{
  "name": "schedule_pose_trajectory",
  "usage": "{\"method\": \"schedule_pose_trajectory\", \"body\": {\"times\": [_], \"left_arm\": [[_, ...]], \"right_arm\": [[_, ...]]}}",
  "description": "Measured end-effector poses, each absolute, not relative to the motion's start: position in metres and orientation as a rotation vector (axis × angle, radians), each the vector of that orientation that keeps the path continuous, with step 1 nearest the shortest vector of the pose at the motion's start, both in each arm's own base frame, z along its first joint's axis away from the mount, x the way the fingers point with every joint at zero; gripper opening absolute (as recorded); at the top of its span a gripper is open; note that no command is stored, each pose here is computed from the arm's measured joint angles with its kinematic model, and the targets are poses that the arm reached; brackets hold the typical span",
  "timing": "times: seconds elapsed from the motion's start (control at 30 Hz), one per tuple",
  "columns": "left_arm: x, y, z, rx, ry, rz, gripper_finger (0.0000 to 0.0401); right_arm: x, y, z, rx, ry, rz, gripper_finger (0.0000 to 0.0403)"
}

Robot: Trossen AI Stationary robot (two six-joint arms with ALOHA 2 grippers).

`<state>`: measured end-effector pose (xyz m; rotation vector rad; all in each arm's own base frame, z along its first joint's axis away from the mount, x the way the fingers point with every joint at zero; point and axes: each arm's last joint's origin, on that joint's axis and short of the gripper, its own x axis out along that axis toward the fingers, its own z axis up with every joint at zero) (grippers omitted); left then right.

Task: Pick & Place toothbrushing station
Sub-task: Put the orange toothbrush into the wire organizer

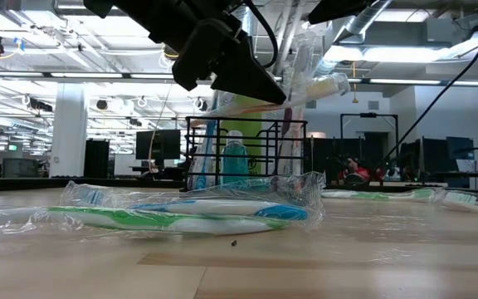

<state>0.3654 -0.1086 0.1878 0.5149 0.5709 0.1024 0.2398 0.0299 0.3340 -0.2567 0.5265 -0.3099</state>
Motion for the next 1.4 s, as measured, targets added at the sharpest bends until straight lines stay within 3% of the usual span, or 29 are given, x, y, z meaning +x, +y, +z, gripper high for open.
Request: {"method": "schedule_pose_trajectory", "body": {"times": [0.97, 1.4], "left_arm": [[0.367, -0.101, 0.212, 0.378, 0.417, 0.205, 0.0000], [0.310, -0.092, 0.219, 0.223, 0.113, 0.323, 0.0000]], "right_arm": [[0.240, 0.030, 0.334, -0.247, 0.527, -0.314, 0.0082], [0.240, 0.030, 0.334, -0.247, 0.527, -0.314, 0.0082]]}}
